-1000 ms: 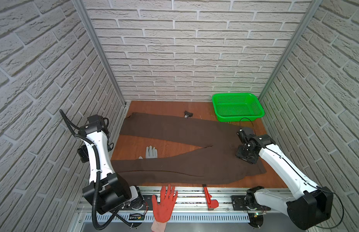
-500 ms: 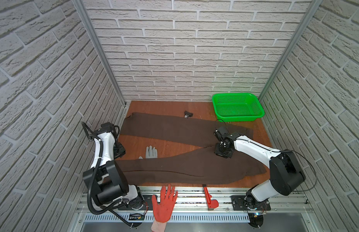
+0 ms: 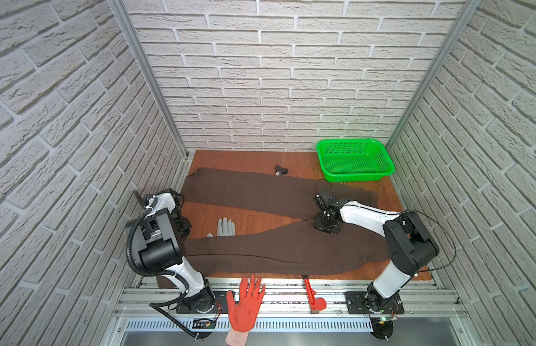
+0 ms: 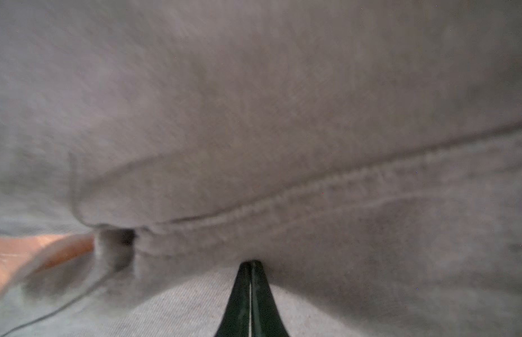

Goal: Fold and stack the trousers
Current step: Move the trousers to the center of the table.

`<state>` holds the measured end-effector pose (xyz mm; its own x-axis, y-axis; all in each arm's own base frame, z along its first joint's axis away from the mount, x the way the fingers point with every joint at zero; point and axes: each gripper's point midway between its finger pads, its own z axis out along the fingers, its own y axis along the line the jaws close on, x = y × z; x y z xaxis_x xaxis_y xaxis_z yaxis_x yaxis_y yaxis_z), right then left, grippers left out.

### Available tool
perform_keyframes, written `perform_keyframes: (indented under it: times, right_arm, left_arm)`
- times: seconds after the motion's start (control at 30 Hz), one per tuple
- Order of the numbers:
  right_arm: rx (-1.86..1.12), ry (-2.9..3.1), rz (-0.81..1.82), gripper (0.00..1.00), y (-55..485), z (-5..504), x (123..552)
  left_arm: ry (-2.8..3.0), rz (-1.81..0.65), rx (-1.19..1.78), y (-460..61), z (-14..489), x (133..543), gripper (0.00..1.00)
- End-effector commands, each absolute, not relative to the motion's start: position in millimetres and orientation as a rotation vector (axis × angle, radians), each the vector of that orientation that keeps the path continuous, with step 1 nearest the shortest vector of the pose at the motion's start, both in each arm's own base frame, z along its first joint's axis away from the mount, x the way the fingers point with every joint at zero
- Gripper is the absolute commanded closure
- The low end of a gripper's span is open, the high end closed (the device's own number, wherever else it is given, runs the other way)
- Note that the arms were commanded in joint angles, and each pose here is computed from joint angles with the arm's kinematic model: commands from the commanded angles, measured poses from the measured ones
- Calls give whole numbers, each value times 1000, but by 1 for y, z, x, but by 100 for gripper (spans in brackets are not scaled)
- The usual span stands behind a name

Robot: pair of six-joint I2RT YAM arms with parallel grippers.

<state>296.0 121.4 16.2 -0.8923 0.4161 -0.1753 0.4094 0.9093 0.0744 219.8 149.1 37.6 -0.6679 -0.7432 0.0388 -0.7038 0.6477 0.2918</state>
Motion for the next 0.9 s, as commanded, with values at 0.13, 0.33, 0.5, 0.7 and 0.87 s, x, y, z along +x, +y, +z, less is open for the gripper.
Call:
perform_keyframes:
  times: [0.13,0.33,0.5,0.7,0.87]
  right_arm:
    - [639,2818,-28,94,114,0,315]
    - [664,2794,-42,94,109,-4,326]
    - [668,2794,-64,93,104,2,327]
    - [594,2856,-8,79,110,19,313]
    - [474,2869,69,60,113,58,299]
  left_arm:
    - [-2634,-514,1241,167,18,230,67]
    - [-2661,-535,1274,177,19,249,69]
    - [-2687,-533,1264,183,18,268,69]
    - [-2722,-532,1251,188,24,290,69]
    - [-2858,-523,1240,177,67,309,53]
